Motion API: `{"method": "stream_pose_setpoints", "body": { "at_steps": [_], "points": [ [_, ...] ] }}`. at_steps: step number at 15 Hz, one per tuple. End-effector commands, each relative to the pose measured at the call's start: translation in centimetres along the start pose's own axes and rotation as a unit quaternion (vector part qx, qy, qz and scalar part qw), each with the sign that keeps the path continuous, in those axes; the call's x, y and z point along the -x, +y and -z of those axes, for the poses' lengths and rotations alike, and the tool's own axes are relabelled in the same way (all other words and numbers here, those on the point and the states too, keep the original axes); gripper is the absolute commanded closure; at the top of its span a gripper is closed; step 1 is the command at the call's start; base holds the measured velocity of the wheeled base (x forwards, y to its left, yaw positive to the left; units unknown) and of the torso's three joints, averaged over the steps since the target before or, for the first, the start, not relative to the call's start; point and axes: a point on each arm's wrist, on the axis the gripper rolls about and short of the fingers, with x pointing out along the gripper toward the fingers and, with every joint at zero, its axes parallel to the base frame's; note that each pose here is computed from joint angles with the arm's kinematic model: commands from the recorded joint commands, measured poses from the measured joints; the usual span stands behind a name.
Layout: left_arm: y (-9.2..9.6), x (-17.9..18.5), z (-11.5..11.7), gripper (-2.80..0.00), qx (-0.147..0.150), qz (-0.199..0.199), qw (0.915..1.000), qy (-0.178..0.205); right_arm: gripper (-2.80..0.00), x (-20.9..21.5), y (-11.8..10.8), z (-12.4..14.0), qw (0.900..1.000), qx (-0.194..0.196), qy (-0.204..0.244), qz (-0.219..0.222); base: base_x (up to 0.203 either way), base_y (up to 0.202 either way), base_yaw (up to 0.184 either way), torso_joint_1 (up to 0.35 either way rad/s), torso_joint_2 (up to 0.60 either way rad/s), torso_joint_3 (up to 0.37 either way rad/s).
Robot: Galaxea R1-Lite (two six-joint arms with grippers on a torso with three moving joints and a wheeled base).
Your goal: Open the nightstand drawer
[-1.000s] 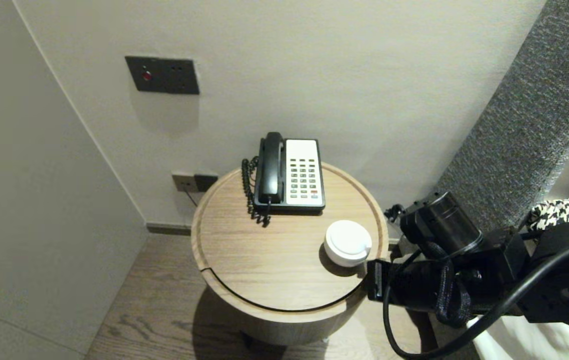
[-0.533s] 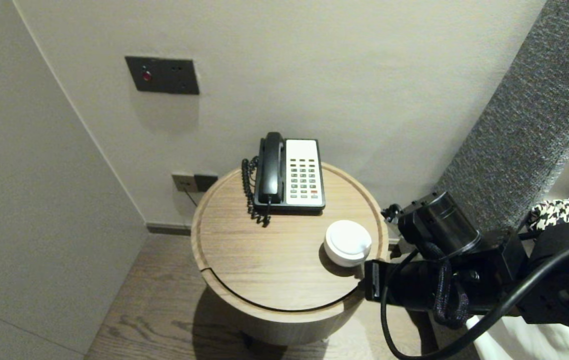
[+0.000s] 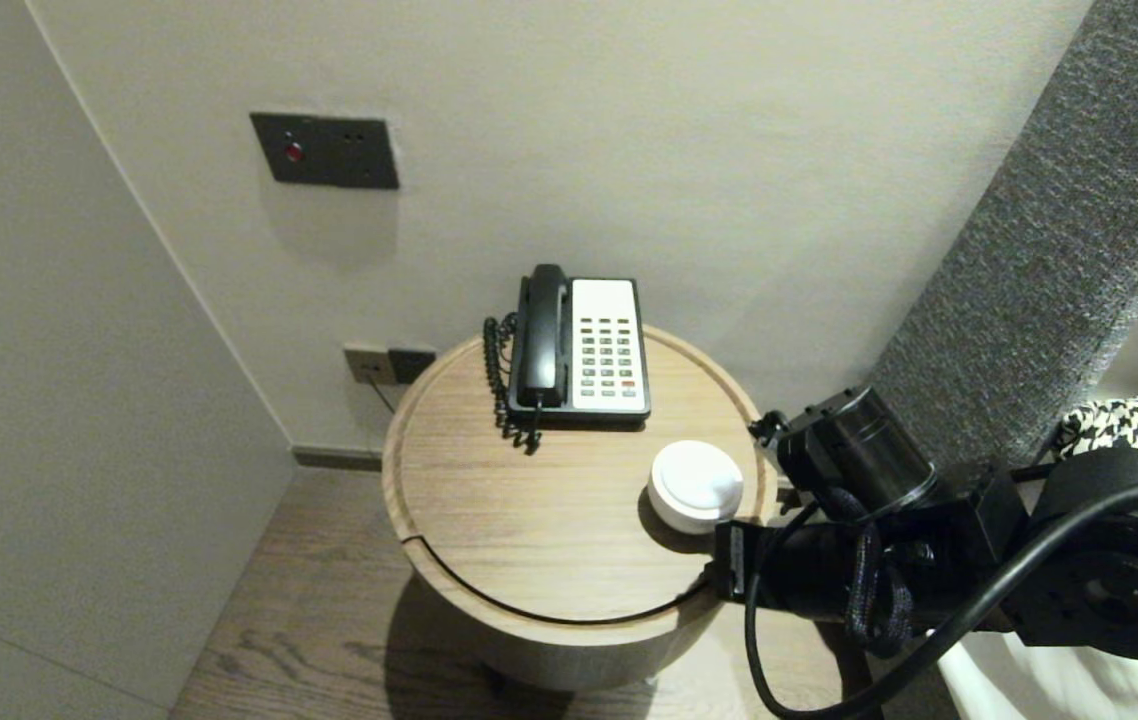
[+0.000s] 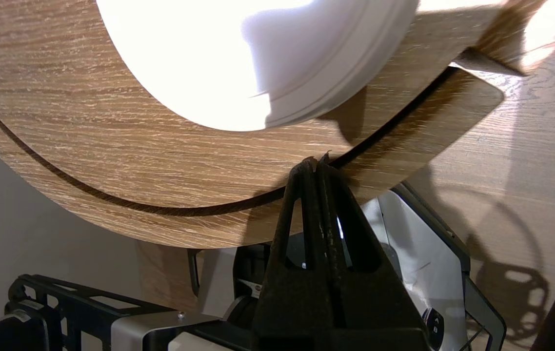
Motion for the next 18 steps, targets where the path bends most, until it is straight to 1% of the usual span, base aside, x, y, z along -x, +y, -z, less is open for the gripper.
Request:
{"method": "stream_pose_setpoints", "body": {
  "at_steps": [1,4,6,8,11,14,18],
  "points": [
    [0.0,0.0,0.0,0.0,0.0,0.0,1.0,-0.001,0.0,0.1,0.1,0.2,1.0,0.001,0.003,-0.001,0.0,0.0,0.0,0.0,0.0,0.0],
    [0.0,0.0,0.0,0.0,0.0,0.0,1.0,-0.001,0.0,0.6,0.0,0.6,1.0,0.003,0.004,-0.004,0.0,0.0,0.0,0.0,0.0,0.0],
    [0.0,0.0,0.0,0.0,0.0,0.0,1.0,-0.001,0.0,0.6,0.0,1.4,1.0,0.01,0.015,-0.003,0.0,0.0,0.0,0.0,0.0,0.0],
    [0.0,0.0,0.0,0.0,0.0,0.0,1.0,-0.001,0.0,1.0,-0.1,1.7,1.0,0.011,0.016,-0.006,0.0,0.0,0.0,0.0,0.0,0.0],
    [0.0,0.0,0.0,0.0,0.0,-0.001,1.0,-0.001,0.0,1.0,-0.7,2.7,0.999,0.009,0.034,0.001,0.0,0.0,0.0,0.0,0.0,0.0],
    [0.0,0.0,0.0,0.0,0.0,-0.001,1.0,-0.001,0.0,1.1,-1.2,3.9,0.999,0.017,0.05,0.007,0.0,0.0,0.0,0.0,0.0,0.0],
    [0.0,0.0,0.0,0.0,0.0,0.0,1.0,-0.001,0.0,1.8,-1.4,4.5,0.998,0.019,0.052,0.001,0.0,0.0,0.0,0.0,0.0,0.0]
  ]
}}
